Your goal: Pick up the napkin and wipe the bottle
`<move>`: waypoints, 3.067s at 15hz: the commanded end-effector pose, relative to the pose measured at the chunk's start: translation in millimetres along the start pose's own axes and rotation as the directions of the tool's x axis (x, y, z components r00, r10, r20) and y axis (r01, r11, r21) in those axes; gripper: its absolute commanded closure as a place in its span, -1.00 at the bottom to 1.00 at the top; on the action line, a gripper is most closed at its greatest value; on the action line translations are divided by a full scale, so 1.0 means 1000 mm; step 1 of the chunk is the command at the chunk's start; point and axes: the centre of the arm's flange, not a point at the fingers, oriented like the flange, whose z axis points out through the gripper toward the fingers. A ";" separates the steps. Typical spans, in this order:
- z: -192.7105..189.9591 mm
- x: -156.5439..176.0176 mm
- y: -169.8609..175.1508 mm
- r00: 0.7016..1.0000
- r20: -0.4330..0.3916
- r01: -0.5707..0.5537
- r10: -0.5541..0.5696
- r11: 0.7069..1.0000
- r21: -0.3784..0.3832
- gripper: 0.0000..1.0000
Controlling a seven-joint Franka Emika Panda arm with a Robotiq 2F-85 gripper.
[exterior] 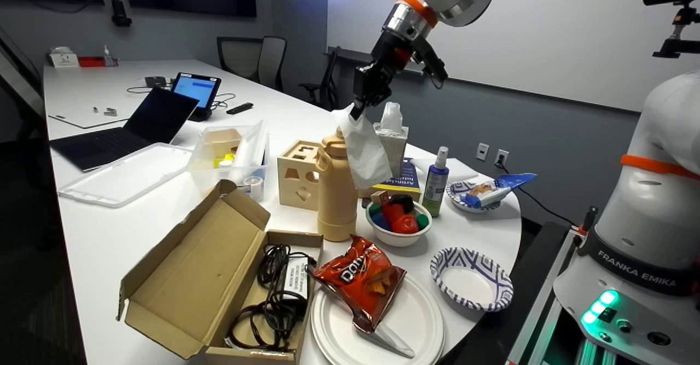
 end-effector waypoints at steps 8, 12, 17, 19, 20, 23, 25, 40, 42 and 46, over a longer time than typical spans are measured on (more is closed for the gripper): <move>0.011 0.018 0.010 0.999 -0.030 0.027 -0.026 0.999 0.036 0.99; 0.013 0.008 -0.005 0.998 0.011 0.060 -0.061 0.995 0.082 0.99; 0.010 0.010 -0.016 0.993 -0.044 0.115 -0.111 0.989 0.096 0.99; 0.009 0.011 -0.019 0.992 -0.046 0.126 -0.122 0.985 0.115 0.99; 0.009 0.011 -0.020 0.991 -0.041 0.131 -0.127 0.983 0.128 0.99; 0.012 0.008 -0.024 0.989 -0.001 0.144 -0.145 0.978 0.154 0.99; 0.014 0.003 -0.028 0.987 0.021 0.151 -0.156 0.973 0.173 0.99; 0.005 -0.016 -0.026 0.990 0.094 0.095 -0.104 0.991 0.094 0.99; 0.002 -0.019 -0.023 0.990 0.113 0.079 -0.087 0.994 0.072 0.99; -0.004 -0.023 -0.016 0.988 0.145 0.050 -0.054 0.998 0.029 0.99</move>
